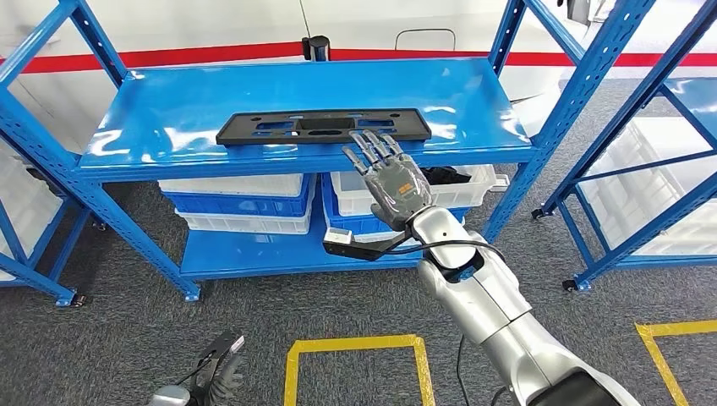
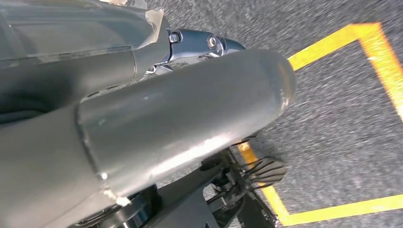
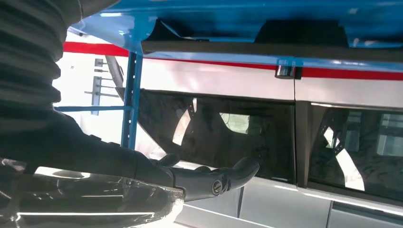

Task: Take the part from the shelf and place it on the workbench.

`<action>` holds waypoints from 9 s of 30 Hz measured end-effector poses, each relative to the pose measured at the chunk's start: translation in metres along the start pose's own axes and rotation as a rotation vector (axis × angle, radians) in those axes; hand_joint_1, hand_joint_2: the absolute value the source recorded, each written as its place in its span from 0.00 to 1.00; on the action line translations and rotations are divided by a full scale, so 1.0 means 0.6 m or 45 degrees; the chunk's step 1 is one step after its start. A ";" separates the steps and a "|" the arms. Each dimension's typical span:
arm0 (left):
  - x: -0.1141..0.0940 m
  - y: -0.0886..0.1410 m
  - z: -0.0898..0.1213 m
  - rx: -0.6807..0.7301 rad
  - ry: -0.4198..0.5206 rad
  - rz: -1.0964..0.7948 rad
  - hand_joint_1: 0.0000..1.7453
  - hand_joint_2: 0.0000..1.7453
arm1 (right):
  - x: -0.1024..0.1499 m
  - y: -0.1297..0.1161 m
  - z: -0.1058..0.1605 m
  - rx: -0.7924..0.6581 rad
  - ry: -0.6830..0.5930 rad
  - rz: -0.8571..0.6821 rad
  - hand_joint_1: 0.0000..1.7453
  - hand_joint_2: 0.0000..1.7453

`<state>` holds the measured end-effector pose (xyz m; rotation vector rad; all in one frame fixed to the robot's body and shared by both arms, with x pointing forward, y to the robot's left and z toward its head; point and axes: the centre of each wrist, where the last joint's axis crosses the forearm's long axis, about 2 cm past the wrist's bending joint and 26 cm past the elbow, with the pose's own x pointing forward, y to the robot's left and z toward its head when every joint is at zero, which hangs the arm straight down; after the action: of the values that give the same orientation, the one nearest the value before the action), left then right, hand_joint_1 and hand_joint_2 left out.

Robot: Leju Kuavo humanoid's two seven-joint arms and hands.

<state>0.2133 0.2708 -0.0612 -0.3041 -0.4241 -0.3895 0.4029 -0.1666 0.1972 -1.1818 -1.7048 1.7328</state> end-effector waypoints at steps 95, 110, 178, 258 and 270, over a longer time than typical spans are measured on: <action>0.033 0.008 0.002 0.052 0.008 -0.064 0.00 0.00 | 0.052 0.076 0.010 0.151 -0.022 -0.128 1.00 1.00; 0.033 0.012 0.003 0.117 0.041 -0.060 0.00 1.00 | 0.063 0.064 0.014 -0.104 0.019 -0.044 1.00 1.00; -0.029 0.042 0.016 0.198 0.068 0.056 0.00 1.00 | 0.070 -0.042 0.196 -0.810 -0.077 -0.153 1.00 1.00; -0.041 0.069 0.028 0.286 0.014 0.225 0.00 1.00 | 0.033 0.046 0.268 -0.668 0.035 -0.269 1.00 1.00; -0.039 0.080 0.033 0.308 0.012 0.260 0.00 1.00 | 0.013 0.050 0.242 -0.686 0.023 -0.282 1.00 1.00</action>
<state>0.2071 0.3272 -0.0643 -0.1081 -0.4223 -0.1377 0.2898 -0.2496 0.1485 -1.1517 -2.2761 1.1606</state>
